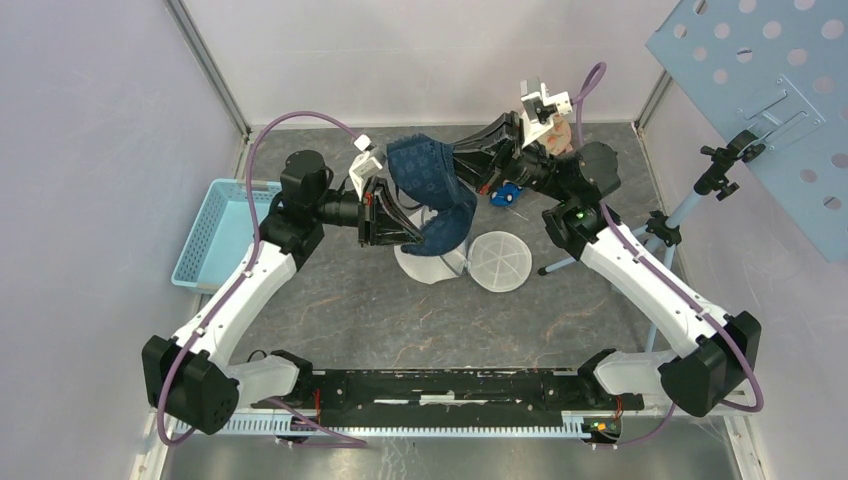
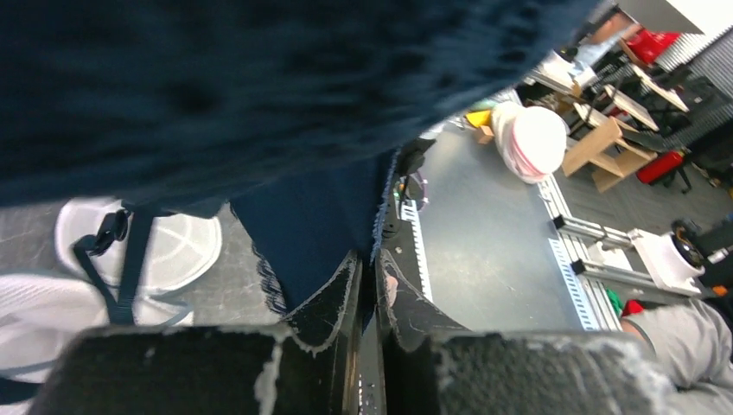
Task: Unzip the laundry bag and remove the bra
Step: Pick up the bra from the laundry bag.
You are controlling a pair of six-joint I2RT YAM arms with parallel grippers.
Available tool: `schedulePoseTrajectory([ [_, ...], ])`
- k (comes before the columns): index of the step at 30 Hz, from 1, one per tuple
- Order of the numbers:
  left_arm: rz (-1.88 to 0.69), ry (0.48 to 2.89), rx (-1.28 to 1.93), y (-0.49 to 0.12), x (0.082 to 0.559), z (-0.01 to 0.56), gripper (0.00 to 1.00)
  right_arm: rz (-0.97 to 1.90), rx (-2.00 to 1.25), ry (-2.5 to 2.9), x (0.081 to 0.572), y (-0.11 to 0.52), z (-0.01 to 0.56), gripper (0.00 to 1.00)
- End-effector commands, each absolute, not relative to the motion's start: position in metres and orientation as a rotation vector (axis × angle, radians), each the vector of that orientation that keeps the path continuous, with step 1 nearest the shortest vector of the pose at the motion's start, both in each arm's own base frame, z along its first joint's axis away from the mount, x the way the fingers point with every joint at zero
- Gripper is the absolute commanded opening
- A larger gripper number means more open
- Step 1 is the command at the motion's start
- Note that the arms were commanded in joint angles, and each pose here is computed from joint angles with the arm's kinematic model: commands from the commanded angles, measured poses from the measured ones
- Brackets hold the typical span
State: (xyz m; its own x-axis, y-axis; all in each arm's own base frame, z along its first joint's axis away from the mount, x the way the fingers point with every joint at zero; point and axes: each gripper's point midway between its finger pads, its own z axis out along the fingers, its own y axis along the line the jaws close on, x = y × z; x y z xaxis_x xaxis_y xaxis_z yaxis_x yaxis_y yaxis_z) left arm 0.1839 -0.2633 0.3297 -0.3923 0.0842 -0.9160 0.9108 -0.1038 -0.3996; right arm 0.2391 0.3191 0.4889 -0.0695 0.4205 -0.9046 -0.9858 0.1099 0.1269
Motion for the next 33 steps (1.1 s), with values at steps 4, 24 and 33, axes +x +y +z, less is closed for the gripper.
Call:
schedulePoseTrajectory([
  [4, -1.378, 1.551, 0.938, -0.257, 0.23, 0.336, 0.17, 1.372, -0.695, 1.027, 0.232, 0.312, 0.494, 0.0],
  [24, -1.264, 1.566, 0.726, -0.231, 0.212, 0.345, 0.93, 1.285, -0.51, 1.235, 0.283, 0.318, 0.462, 0.0],
  [33, -1.179, 1.663, 0.628, -0.225, 0.232, 0.347, 1.0, 1.208, -0.526, 1.254, 0.291, 0.325, 0.45, 0.0],
])
